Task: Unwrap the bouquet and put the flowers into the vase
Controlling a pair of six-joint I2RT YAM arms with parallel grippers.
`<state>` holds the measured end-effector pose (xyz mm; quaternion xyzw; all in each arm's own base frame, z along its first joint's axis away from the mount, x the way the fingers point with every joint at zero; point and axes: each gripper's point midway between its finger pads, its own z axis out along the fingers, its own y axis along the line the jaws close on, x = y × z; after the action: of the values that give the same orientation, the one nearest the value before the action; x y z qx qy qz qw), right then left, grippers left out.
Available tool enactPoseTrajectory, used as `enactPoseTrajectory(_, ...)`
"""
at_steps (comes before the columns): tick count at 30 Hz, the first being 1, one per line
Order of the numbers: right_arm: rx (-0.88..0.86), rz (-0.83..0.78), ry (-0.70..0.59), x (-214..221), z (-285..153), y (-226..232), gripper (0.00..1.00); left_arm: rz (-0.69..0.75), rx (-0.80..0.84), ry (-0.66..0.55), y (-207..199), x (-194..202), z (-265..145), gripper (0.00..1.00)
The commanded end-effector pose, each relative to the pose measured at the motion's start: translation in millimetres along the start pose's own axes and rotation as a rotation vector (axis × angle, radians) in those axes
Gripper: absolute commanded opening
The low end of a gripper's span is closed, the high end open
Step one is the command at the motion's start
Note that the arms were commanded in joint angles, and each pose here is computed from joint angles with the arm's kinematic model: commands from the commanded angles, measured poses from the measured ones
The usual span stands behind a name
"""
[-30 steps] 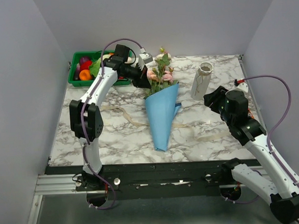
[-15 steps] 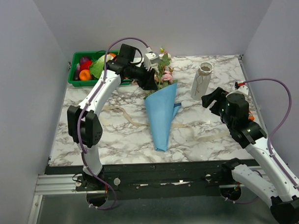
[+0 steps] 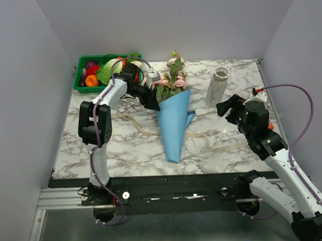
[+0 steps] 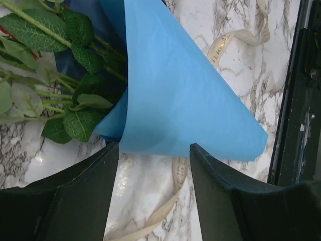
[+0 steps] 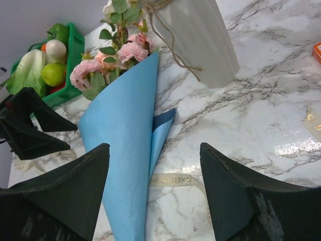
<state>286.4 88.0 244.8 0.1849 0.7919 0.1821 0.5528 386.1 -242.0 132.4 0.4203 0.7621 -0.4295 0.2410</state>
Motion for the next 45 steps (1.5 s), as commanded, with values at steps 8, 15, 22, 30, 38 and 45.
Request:
enactPoseTrajectory(8,-0.056,-0.025,0.023,8,2,8,0.78,0.068,0.038,-0.019,22,1,19,0.68)
enactPoseTrajectory(15,-0.046,-0.017,0.034,11,8,8,0.72,0.098,0.170,-0.013,4,11,21,0.57)
enactPoseTrajectory(22,-0.051,-0.006,0.038,11,8,10,0.68,0.073,0.270,0.040,-10,24,18,0.36)
enactPoseTrajectory(30,-0.056,0.003,0.037,11,7,11,0.61,0.099,0.276,0.021,-14,5,10,0.03)
enactPoseTrajectory(38,-0.063,0.013,0.037,13,6,11,0.61,0.089,0.250,-0.020,-44,-36,-16,0.00)
enactPoseTrajectory(45,-0.066,0.025,0.039,16,4,9,0.61,0.052,0.122,0.014,-64,-64,-22,0.02)
